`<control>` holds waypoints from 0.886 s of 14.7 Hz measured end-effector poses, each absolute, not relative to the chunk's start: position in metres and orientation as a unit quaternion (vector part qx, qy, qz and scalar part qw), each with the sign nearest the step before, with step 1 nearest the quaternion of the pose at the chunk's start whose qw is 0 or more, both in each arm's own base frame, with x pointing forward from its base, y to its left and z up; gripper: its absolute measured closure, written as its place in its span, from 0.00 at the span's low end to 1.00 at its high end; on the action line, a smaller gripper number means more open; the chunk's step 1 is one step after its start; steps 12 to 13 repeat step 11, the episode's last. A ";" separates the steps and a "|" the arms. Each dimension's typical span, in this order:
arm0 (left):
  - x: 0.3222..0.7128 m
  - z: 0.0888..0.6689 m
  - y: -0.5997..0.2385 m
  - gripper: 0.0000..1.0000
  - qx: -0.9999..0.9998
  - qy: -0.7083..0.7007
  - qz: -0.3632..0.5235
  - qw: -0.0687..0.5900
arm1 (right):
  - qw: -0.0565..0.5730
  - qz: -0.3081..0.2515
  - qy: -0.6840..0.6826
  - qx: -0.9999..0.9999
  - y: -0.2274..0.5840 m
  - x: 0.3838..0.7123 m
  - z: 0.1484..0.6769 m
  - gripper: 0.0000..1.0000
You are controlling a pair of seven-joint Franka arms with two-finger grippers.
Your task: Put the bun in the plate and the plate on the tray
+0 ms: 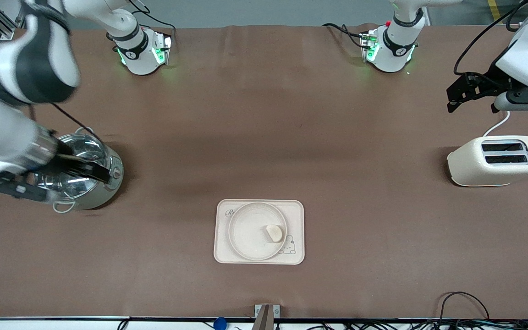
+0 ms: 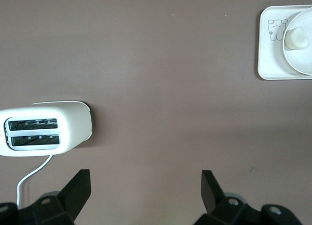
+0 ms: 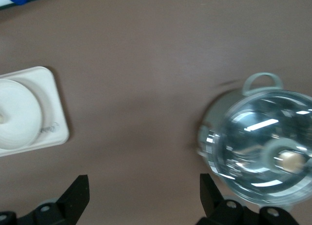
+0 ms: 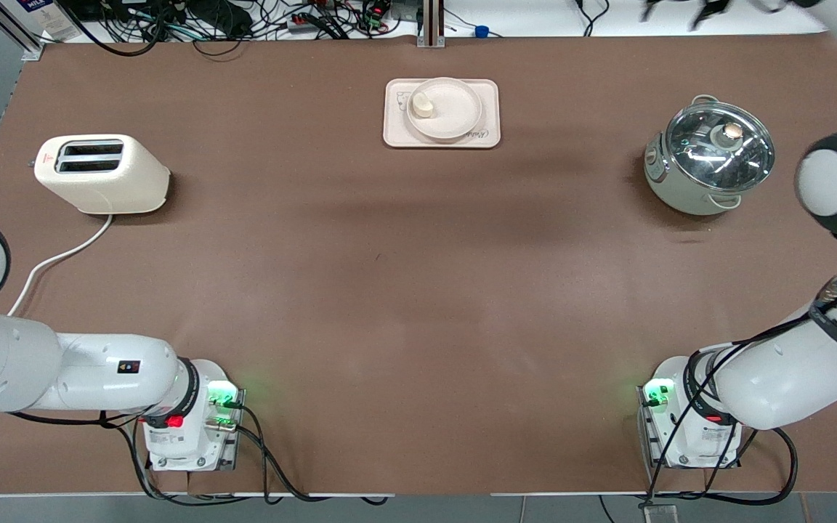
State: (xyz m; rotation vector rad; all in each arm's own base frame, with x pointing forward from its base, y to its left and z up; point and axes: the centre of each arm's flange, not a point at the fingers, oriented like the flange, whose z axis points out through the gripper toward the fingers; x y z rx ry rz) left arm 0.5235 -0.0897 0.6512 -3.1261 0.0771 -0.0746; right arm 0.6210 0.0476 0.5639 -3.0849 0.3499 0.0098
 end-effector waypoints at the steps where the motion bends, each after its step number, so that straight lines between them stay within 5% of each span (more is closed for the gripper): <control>1: 0.524 0.651 -0.090 0.00 -0.999 0.025 -0.024 0.007 | 0.015 0.006 0.112 -0.994 0.026 0.609 0.582 0.00; 6: 0.523 0.655 -0.090 0.00 -0.999 0.025 -0.027 0.006 | 0.000 0.022 0.087 -0.996 -0.021 0.559 0.628 0.00; 13: 0.522 0.656 -0.094 0.00 -0.999 0.029 -0.025 0.007 | -0.004 0.013 0.035 -0.999 -0.037 0.537 0.649 0.00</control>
